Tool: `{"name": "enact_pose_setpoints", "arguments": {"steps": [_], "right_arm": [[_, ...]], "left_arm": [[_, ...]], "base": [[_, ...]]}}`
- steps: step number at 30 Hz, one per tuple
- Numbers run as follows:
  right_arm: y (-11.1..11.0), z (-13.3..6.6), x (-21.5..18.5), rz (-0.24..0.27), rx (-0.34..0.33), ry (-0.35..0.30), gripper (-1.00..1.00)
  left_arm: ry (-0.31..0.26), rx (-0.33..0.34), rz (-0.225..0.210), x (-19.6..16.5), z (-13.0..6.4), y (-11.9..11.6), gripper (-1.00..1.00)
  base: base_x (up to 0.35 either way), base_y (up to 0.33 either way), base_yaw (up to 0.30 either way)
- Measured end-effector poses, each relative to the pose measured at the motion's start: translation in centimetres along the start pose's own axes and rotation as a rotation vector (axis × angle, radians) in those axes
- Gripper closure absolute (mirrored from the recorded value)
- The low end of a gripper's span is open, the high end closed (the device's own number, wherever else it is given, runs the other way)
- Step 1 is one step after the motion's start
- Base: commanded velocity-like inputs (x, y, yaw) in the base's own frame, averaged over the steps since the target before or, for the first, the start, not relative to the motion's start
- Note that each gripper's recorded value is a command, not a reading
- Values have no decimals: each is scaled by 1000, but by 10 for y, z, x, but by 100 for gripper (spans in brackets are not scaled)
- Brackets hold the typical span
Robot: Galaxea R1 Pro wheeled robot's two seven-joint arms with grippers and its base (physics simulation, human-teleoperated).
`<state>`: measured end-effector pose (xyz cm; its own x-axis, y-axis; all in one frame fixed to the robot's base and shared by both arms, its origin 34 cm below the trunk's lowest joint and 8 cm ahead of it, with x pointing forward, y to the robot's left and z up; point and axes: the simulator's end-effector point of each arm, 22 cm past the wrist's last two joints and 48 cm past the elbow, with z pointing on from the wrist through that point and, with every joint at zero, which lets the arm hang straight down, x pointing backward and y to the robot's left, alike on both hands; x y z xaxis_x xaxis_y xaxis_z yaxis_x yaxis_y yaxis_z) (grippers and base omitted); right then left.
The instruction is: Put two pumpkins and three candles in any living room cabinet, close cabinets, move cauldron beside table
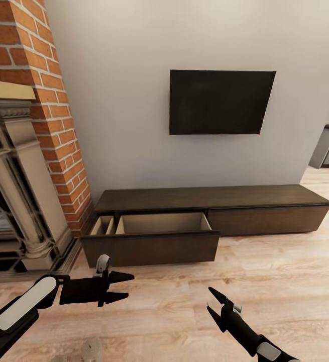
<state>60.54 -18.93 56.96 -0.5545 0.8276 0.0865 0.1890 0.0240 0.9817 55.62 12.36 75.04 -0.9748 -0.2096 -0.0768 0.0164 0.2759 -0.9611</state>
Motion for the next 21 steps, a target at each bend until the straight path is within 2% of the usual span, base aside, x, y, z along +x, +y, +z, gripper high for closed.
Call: {"name": "enact_pose_setpoints", "arguments": {"steps": [8,21], "right_arm": [[-5,-2,2,8,11,0,-100],[-15,-4,3,22,31,-2,-100]], "left_arm": [[1,1,-2,0,1,0,-100],[6,-1,-17,1,4,7,-100]], "base": [[-228,-67,-81],[-230,-101,-143]]}}
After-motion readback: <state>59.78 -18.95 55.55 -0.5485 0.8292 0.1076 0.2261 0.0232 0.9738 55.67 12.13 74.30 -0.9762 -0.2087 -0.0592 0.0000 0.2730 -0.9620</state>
